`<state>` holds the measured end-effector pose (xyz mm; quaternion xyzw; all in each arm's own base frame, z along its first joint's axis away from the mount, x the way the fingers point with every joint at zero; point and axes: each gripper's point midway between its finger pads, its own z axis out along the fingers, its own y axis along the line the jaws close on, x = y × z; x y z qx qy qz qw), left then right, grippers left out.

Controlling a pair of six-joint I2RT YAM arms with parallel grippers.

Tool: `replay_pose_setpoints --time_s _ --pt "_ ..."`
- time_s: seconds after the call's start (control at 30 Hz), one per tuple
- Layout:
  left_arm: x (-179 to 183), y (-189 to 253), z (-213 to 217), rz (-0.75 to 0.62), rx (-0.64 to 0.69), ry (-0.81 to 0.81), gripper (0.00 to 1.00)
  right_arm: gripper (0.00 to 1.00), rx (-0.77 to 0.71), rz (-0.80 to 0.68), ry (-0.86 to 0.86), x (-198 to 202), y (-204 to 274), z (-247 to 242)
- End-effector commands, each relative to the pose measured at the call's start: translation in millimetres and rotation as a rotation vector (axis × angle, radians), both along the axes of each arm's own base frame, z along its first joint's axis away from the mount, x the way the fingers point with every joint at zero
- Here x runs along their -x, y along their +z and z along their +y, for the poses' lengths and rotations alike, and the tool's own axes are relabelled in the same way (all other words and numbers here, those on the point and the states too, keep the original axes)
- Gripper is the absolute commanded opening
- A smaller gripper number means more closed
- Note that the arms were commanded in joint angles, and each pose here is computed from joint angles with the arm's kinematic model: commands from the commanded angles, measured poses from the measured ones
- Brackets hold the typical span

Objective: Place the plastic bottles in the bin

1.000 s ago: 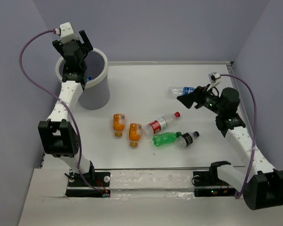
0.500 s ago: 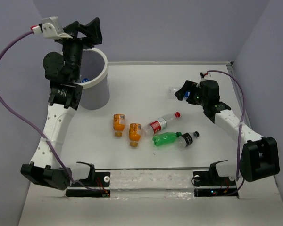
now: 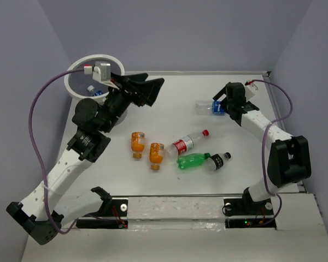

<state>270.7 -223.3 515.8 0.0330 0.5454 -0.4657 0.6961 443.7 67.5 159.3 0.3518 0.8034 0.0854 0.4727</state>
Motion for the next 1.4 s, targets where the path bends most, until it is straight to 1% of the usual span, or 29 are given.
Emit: replay_pose_setpoints --time_s 0.0,0.03,0.07,0.1,0.17,0.3,0.33,0.4,0.53,0.63,0.67,0.73,0.77,0.83,0.97,1.03,1.1,1.17,1.23,1.27,1.3,1.33,1.37 --pt "47.6 -16.6 -7.1 -0.015 -0.008 -0.118 0.99 1.0 -0.026 -0.003 -0.238 -12.5 4.8 -29.4" --pt "55.1 -32.8 -9.3 0.006 -0.04 -0.136 0.99 1.0 -0.03 0.032 -0.255 -12.4 -7.7 -29.5" --pt "61.2 -30.7 -7.4 -0.002 -0.041 -0.143 0.99 1.0 -0.032 0.042 -0.274 -13.2 -11.7 -33.9" --pt "63.3 -48.0 -9.5 0.018 -0.067 -0.155 0.99 1.0 -0.036 0.046 -0.28 -15.1 -14.2 -33.6" --pt "74.7 -58.8 -3.7 0.019 -0.083 -0.168 0.99 1.0 -0.05 0.071 -0.303 -14.9 -23.2 -33.3" --pt "93.0 -87.7 0.5 0.028 -0.153 -0.213 0.99 1.0 -0.022 0.097 -0.356 -20.6 -39.7 -43.2" --pt "100.2 -88.3 5.1 0.009 -0.164 -0.218 0.99 1.0 -0.021 0.103 -0.355 -22.3 -42.4 -42.6" --pt "108.9 -104.7 4.6 0.022 -0.206 -0.253 0.99 1.0 -0.055 0.117 -0.358 -30.4 -47.8 -46.2" --pt "129.4 -108.9 9.9 -0.012 -0.211 -0.307 0.99 1.0 -0.069 0.138 -0.346 -43.1 -59.4 -40.0" --pt "133.6 -111.1 12.9 -0.026 -0.218 -0.308 0.99 1.0 -0.082 0.157 -0.342 -48.5 -69.1 -35.9" --pt "133.3 -111.2 14.2 -0.033 -0.222 -0.3 0.99 1.0 -0.074 0.182 -0.338 -49.0 -81.8 -35.1" --pt "131.1 -116.5 13.9 -0.028 -0.233 -0.292 0.99 1.0 -0.075 0.194 -0.318 -55.8 -87.3 -31.2" --pt "130.1 -117.9 13.6 -0.026 -0.238 -0.29 0.99 1.0 -0.073 0.216 -0.309 -58.3 -98.5 -28.9" --pt "126.8 -122.1 12.9 -0.029 -0.262 -0.279 0.99 1.0 -0.063 0.224 -0.279 -66.4 -100.6 -25.3" --pt "118.4 -133.4 15.3 -0.012 -0.323 -0.238 0.99 0.98 -0.039 0.246 -0.288 -67.8 -114.5 -28.1" --pt "116.0 -136.4 16.9 -0.02 -0.351 -0.221 0.99 0.93 -0.023 0.248 -0.29 -68.7 -116.4 -30.2" --pt "110.7 -135.9 20.7 -0.023 -0.357 -0.184 0.99 0.82 -0.016 0.247 -0.291 -70.3 -116.9 -31.1" --pt "101.3 -146.1 24.1 0.012 -0.38 -0.139 0.99 0.7 -0.013 0.24 -0.289 -72.8 -115.2 -31.0" --pt "94.8 -152.3 22.9 0.035 -0.392 -0.123 0.99 0.63 -0.017 0.226 -0.281 -75.1 -108.5 -30.0" --pt "92.1 -154.6 23.4 0.042 -0.398 -0.111 0.99 0.56 -0.018 0.21 -0.267 -78.4 -102.8 -28.6" --pt "86.4 -158.2 25.8 0.06 -0.402 -0.082 0.99 0.52 -0.024 0.194 -0.252 -80.2 -96.6 -26.6" --pt "83.4 -161.2 28.6 0.072 -0.407 -0.06 0.99 0.49 -0.036 0.147 -0.235 -83.2 -76.5 -24.7" --pt "80.2 -160.1 32.3 0.076 -0.403 -0.033 0.99 0.48 -0.032 0.131 -0.206 -85.8 -76.5 -17.6"
